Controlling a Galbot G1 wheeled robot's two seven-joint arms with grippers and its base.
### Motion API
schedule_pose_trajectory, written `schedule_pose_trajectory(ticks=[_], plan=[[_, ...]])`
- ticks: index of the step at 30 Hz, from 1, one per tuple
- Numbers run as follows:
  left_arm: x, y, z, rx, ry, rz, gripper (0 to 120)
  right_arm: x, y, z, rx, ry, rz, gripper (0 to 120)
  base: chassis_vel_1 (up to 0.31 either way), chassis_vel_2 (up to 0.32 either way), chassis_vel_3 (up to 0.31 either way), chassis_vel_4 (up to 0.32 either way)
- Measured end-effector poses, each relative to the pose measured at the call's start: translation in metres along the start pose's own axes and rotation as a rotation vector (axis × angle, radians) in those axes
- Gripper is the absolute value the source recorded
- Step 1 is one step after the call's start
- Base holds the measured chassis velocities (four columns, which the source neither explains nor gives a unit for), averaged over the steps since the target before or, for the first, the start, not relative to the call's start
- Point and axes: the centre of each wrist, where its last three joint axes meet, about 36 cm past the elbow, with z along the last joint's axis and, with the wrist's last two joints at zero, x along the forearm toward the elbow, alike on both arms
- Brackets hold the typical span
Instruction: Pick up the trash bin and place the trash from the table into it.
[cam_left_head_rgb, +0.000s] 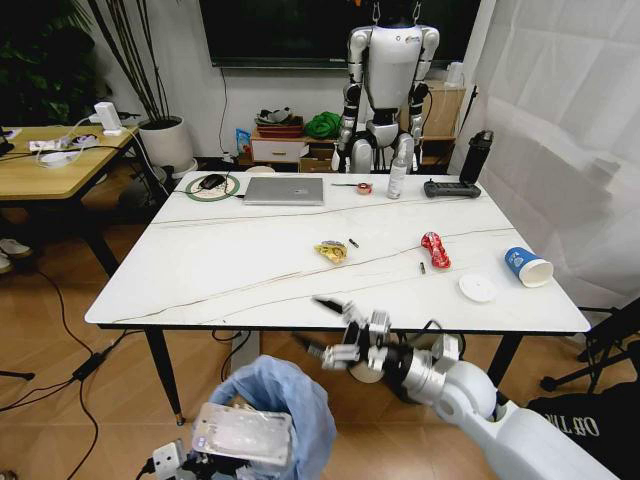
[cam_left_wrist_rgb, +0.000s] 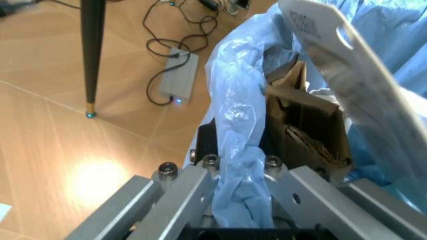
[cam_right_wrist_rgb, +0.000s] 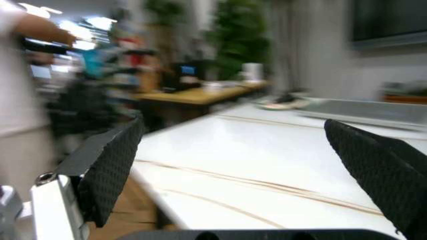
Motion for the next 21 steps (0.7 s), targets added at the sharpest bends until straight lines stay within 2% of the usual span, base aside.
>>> schedule_pose_trajectory(ticks=[1, 4, 8, 11, 15, 21], plan=[[0.000, 0.000, 0.000, 0.000, 0.000, 0.000, 0, 0.000, 0.000, 0.000, 0.000, 0.000, 0.000, 99, 0.000, 0.000, 0.000, 0.000], [0.002, 0.003, -0.007, -0.009, -0.017, -0.009, 0, -0.012, -0.002, -0.002, 0.075, 0.069, 0.207, 100, 0.000, 0.000, 0.000, 0.000], [0.004, 0.003, -0.012, -0.006, -0.033, -0.006, 0, -0.027, -0.007, -0.011, 0.095, 0.166, 0.289, 100, 0.000, 0.000, 0.000, 0.000], [0.004, 0.002, -0.015, -0.002, -0.042, -0.003, 0, -0.047, -0.017, -0.020, 0.049, 0.261, 0.358, 100, 0.000, 0.000, 0.000, 0.000], [0.004, 0.000, -0.014, 0.006, -0.046, -0.002, 0, -0.080, -0.038, -0.029, -0.044, 0.330, 0.386, 100, 0.000, 0.000, 0.000, 0.000], [0.004, -0.001, -0.013, 0.013, -0.051, -0.005, 0, -0.122, -0.068, -0.019, -0.098, 0.353, 0.402, 100, 0.000, 0.000, 0.000, 0.000]])
